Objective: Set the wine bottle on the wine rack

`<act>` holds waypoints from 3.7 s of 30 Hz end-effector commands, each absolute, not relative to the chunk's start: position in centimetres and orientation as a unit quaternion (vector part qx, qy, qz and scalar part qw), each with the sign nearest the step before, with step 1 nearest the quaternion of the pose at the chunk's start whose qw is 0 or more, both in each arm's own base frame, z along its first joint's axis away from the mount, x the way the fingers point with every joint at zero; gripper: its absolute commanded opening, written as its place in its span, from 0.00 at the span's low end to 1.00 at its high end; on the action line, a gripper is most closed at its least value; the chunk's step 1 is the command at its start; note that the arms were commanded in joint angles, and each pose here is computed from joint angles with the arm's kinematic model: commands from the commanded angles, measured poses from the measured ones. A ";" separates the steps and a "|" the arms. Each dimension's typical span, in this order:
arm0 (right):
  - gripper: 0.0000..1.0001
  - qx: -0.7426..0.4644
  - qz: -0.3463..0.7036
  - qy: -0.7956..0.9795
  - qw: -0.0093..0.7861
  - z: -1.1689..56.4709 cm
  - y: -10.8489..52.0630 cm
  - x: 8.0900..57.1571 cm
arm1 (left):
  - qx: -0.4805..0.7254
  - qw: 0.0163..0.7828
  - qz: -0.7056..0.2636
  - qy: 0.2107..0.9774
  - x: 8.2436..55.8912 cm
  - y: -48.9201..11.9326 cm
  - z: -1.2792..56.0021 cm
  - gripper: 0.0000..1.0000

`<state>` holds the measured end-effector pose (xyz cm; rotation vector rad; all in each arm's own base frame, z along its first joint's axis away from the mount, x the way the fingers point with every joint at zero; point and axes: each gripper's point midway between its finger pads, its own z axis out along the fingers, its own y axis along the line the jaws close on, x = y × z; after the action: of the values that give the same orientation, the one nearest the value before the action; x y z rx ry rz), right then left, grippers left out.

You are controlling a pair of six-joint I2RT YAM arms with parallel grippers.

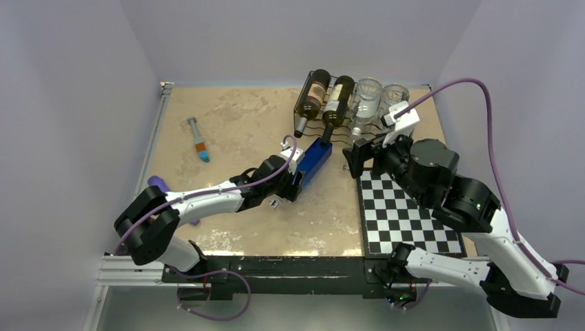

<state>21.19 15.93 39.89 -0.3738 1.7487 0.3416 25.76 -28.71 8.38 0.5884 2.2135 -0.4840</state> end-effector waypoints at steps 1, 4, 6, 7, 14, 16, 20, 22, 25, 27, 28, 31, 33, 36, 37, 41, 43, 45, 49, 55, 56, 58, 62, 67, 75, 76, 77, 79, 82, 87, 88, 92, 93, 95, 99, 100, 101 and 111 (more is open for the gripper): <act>0.95 -0.146 0.165 0.760 0.611 39.9 14.8 20.1 | 0.154 0.577 -0.284 0.750 32.1 -34.5 21.7 0.00; 0.95 -0.142 0.165 0.764 0.608 39.6 14.1 19.6 | 0.151 0.582 -0.277 0.749 33.3 -35.4 21.6 0.00; 0.95 -0.141 0.164 0.765 0.607 39.4 13.6 19.3 | 0.151 0.585 -0.272 0.749 34.0 -36.0 21.4 0.00; 0.95 -0.139 0.162 0.765 0.608 39.4 13.2 19.1 | 0.148 0.587 -0.269 0.749 34.4 -36.3 21.3 0.00; 0.95 -0.128 0.151 0.764 0.614 39.2 11.2 18.2 | 0.138 0.603 -0.248 0.745 36.9 -37.7 20.8 0.00; 0.95 -0.123 0.151 0.764 0.616 39.0 10.7 18.0 | 0.139 0.607 -0.240 0.744 37.6 -38.1 20.6 0.00; 0.95 -0.114 0.152 0.763 0.617 38.7 10.2 17.8 | 0.136 0.619 -0.230 0.739 38.9 -38.9 20.7 0.00; 0.95 -0.111 0.156 0.764 0.616 38.5 10.1 17.6 | 0.132 0.621 -0.229 0.738 39.7 -39.4 20.7 0.00; 0.95 -0.108 0.160 0.767 0.612 38.1 10.0 17.4 | 0.121 0.620 -0.235 0.738 40.7 -40.0 20.6 0.00; 0.95 -0.107 0.163 0.768 0.610 37.9 10.0 17.2 | 0.113 0.616 -0.248 0.739 41.4 -40.5 20.7 0.00; 0.95 -0.107 0.162 0.769 0.609 37.8 9.9 17.2 | 0.109 0.616 -0.254 0.738 41.7 -40.6 20.8 0.00; 0.95 -0.108 0.159 0.771 0.607 37.5 9.7 17.1 | 0.097 0.609 -0.269 0.740 42.6 -40.9 20.5 0.00; 0.95 -0.109 0.156 0.771 0.607 37.3 9.6 17.1 | 0.093 0.607 -0.280 0.738 43.2 -41.0 20.6 0.00; 0.95 -0.109 0.153 0.772 0.607 37.1 9.5 17.1 | 0.079 0.600 -0.304 0.736 43.7 -41.3 20.4 0.00; 0.95 -0.110 0.152 0.772 0.607 37.0 9.5 17.1 | 0.074 0.598 -0.311 0.735 43.9 -41.4 20.4 0.00; 0.95 -0.111 0.152 0.772 0.607 36.9 9.5 17.2 | 0.061 0.585 -0.344 0.732 44.3 -41.4 20.2 0.00; 0.96 -0.113 0.151 0.772 0.608 36.8 9.6 17.2 | 0.056 0.579 -0.357 0.731 44.4 -41.4 20.0 0.00; 0.96 -0.113 0.151 0.771 0.608 36.8 9.7 17.3 | 0.052 0.577 -0.360 0.732 44.6 -41.4 19.8 0.00; 0.96 -0.116 0.150 0.773 0.606 36.6 9.9 17.4 | 0.064 0.585 -0.354 0.727 45.1 -41.8 19.8 0.00; 0.96 -0.116 0.151 0.773 0.605 36.5 9.8 17.3 | 0.094 0.607 -0.299 0.730 45.8 -41.4 18.9 0.02; 0.96 -0.115 0.150 0.773 0.606 36.5 9.7 17.2 | 0.100 0.612 -0.287 0.730 45.8 -41.2 18.7 0.07; 0.96 -0.114 0.152 0.772 0.606 36.5 9.7 17.2 | 0.113 0.621 -0.259 0.731 45.7 -41.0 18.2 0.16; 0.96 -0.113 0.155 0.773 0.605 36.4 9.7 17.1 | 0.119 0.625 -0.236 0.734 45.7 -40.7 17.7 0.34; 0.96 -0.111 0.156 0.773 0.605 36.4 9.7 17.0 | 0.120 0.628 -0.232 0.733 45.0 -40.7 17.5 0.59; 0.96 -0.108 0.158 0.771 0.608 36.4 9.3 16.8 | 0.134 0.627 -0.237 0.730 43.9 -41.0 17.6 0.76; 0.96 -0.108 0.158 0.771 0.607 36.4 9.2 16.8 | 0.136 0.627 -0.236 0.730 43.8 -41.0 17.6 0.77; 0.96 -0.107 0.158 0.771 0.608 36.3 9.2 16.8 | 0.137 0.627 -0.236 0.730 43.7 -41.0 17.6 0.78; 0.96 -0.108 0.158 0.772 0.607 36.2 9.2 16.7 | 0.139 0.625 -0.235 0.731 43.5 -40.9 17.5 0.80; 0.96 -0.108 0.160 0.771 0.606 36.1 9.2 16.6 | 0.138 0.624 -0.236 0.732 43.0 -40.6 17.6 0.81; 0.97 -0.107 0.162 0.769 0.608 36.2 9.1 16.6 | 0.133 0.609 -0.249 0.742 41.6 -39.8 17.7 0.83; 0.97 -0.107 0.162 0.769 0.609 36.2 9.1 16.6 | 0.130 0.602 -0.253 0.746 41.2 -39.7 17.6 0.84; 0.97 -0.107 0.163 0.768 0.610 36.2 9.1 16.6 | 0.103 0.573 -0.275 0.765 39.4 -39.3 17.0 0.93; 0.97 -0.107 0.164 0.768 0.610 36.2 9.2 16.6 | 0.097 0.562 -0.283 0.771 38.8 -39.4 16.7 0.95; 0.97 -0.109 0.166 0.767 0.610 36.1 9.3 16.6 | 0.088 0.535 -0.296 0.787 38.0 -39.8 15.9 0.99; 0.97 -0.110 0.166 0.767 0.610 36.1 9.4 16.7 | 0.079 0.479 -0.297 0.822 36.2 -40.3 13.9 0.99; 0.97 -0.110 0.166 0.767 0.610 36.1 9.4 16.7 | 0.075 0.465 -0.289 0.834 35.8 -40.1 13.1 0.99; 0.97 -0.109 0.166 0.767 0.610 36.1 9.4 16.7 | 0.073 0.451 -0.280 0.844 35.5 -39.8 12.3 0.99; 0.97 -0.107 0.164 0.767 0.611 35.8 9.3 16.7 | 0.125 0.394 -0.256 0.874 32.1 -39.8 8.6 0.96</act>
<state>16.63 9.25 34.78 -0.2891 1.8102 0.3417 33.33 -38.83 8.00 0.2737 2.2054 -0.6089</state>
